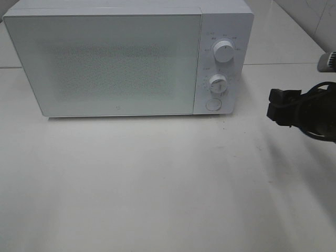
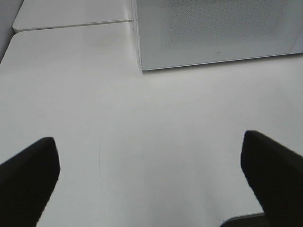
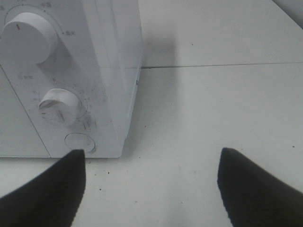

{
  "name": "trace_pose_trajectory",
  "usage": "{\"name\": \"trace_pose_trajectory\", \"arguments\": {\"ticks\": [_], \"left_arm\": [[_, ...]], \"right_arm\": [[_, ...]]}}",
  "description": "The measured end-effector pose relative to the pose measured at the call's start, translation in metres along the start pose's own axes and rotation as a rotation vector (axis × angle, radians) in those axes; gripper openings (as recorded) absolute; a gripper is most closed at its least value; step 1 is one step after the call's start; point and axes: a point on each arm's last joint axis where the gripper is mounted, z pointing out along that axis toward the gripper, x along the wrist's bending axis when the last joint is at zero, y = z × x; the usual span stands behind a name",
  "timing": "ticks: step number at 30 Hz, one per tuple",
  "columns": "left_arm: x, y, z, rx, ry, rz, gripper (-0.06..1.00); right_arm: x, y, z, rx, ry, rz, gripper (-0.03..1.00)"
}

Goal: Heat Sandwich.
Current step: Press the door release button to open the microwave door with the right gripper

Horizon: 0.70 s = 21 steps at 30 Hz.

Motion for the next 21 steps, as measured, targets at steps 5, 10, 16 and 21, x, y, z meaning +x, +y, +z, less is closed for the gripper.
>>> {"name": "trace_pose_trajectory", "arguments": {"ticks": [5, 10, 16, 21], "left_arm": [[0.000, 0.000, 0.000, 0.000, 0.000, 0.000, 0.99], [0.000, 0.000, 0.000, 0.000, 0.000, 0.000, 0.99], [0.000, 0.000, 0.000, 0.000, 0.000, 0.000, 0.99], [0.000, 0.000, 0.000, 0.000, 0.000, 0.000, 0.99]], "right_arm": [[0.016, -0.010, 0.005, -0.019, 0.000, -0.040, 0.75], [0.034, -0.025, 0.006, -0.010, 0.002, -0.073, 0.75], [0.054, -0.041, 0.010, 0.030, -0.022, -0.067, 0.75], [0.072, -0.045, 0.014, 0.030, 0.002, -0.068, 0.75]]}}
